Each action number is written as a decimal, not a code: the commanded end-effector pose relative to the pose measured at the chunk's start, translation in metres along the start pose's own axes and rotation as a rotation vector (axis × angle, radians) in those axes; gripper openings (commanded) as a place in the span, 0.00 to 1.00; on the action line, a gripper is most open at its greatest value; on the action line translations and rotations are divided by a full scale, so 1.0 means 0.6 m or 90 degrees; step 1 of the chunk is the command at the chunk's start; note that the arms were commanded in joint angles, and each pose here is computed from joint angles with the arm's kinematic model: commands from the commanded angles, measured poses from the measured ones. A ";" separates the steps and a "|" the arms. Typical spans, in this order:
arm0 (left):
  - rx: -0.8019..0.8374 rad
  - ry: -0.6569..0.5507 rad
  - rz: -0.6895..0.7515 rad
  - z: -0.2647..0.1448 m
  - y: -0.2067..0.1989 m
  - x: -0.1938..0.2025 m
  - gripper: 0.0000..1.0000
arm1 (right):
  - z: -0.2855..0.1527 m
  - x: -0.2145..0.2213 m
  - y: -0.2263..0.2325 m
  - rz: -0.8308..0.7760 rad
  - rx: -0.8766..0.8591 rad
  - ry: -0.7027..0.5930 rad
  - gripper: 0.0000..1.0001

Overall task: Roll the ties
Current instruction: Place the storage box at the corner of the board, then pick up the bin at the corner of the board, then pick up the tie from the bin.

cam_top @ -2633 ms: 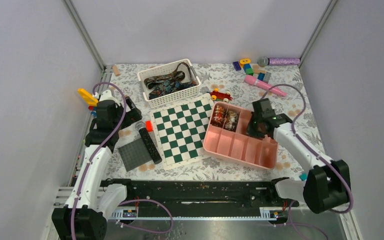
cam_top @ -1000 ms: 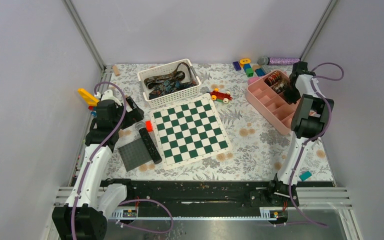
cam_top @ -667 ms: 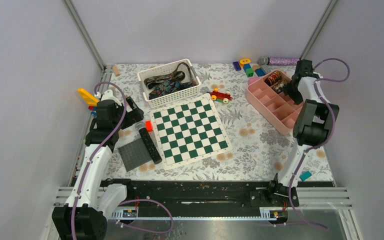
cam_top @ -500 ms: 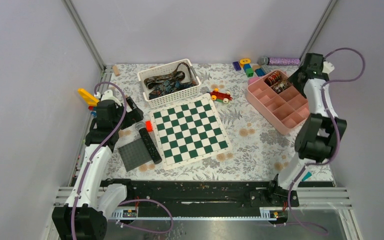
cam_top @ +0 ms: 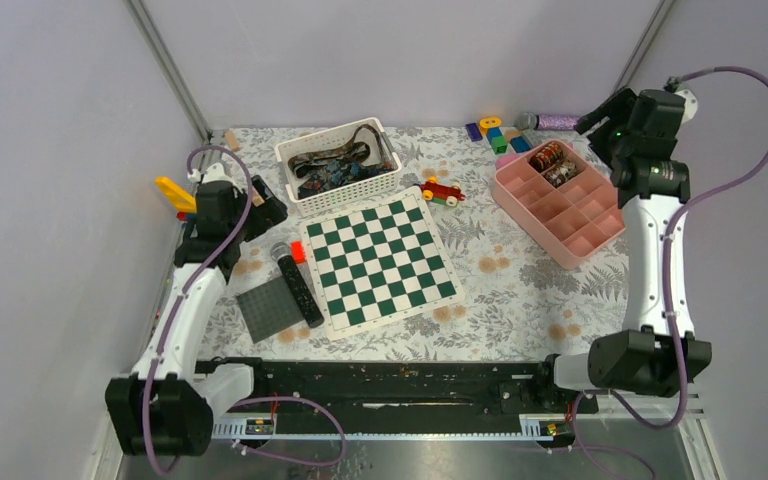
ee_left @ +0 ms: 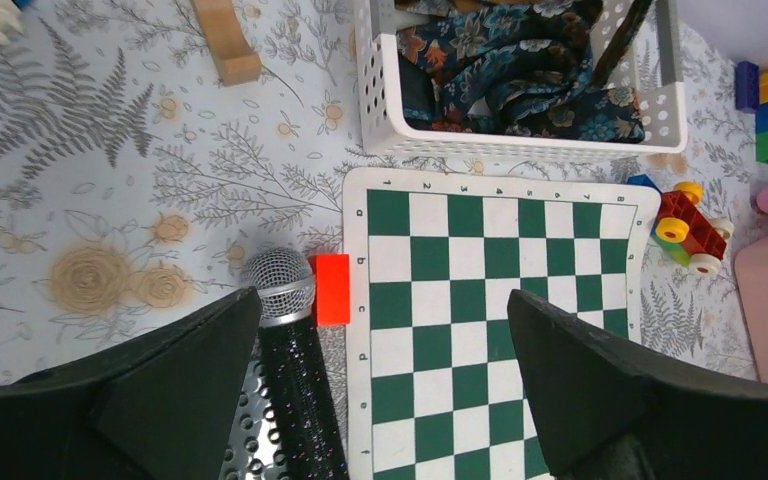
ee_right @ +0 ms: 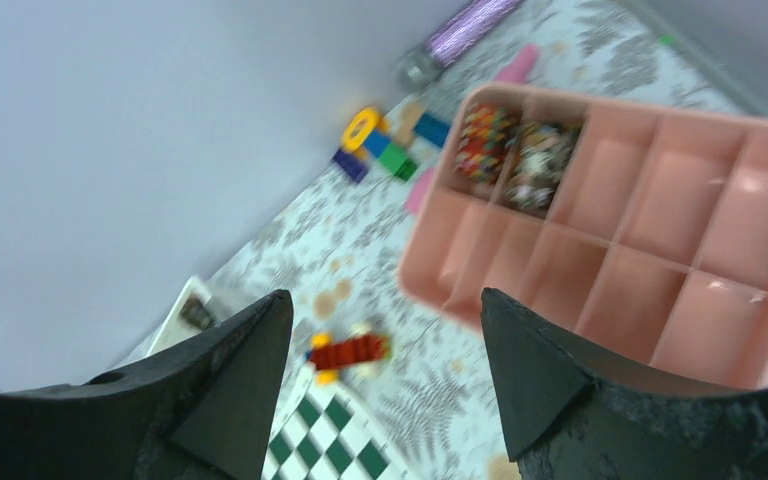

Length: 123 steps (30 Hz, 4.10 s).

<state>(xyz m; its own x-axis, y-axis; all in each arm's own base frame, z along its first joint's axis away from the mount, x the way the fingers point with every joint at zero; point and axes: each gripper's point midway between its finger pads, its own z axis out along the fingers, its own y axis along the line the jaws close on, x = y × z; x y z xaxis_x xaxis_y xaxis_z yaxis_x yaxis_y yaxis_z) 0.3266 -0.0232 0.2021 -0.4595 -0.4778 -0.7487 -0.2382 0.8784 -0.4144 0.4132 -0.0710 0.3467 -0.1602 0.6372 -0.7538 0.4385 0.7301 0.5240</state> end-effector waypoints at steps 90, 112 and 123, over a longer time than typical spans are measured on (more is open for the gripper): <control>0.263 0.163 0.102 0.030 -0.236 0.273 0.00 | -0.344 0.447 0.050 -0.305 -0.430 0.418 0.72; 0.290 0.224 0.116 0.051 -0.234 0.340 0.00 | -0.189 0.692 0.211 -0.592 -0.517 0.353 0.70; 0.302 0.249 0.109 0.053 -0.242 0.353 0.00 | -0.108 0.756 0.213 -0.713 -0.474 0.294 0.68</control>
<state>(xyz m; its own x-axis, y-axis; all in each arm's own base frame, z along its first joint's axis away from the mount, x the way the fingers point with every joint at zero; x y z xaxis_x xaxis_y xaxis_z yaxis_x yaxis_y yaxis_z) 0.2814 -0.2283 0.0608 -0.7815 -0.1724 -0.5996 0.1709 0.8651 -0.4715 0.3091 0.3144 0.0769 -0.5581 -0.4223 -0.7142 -0.6388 0.7681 0.0450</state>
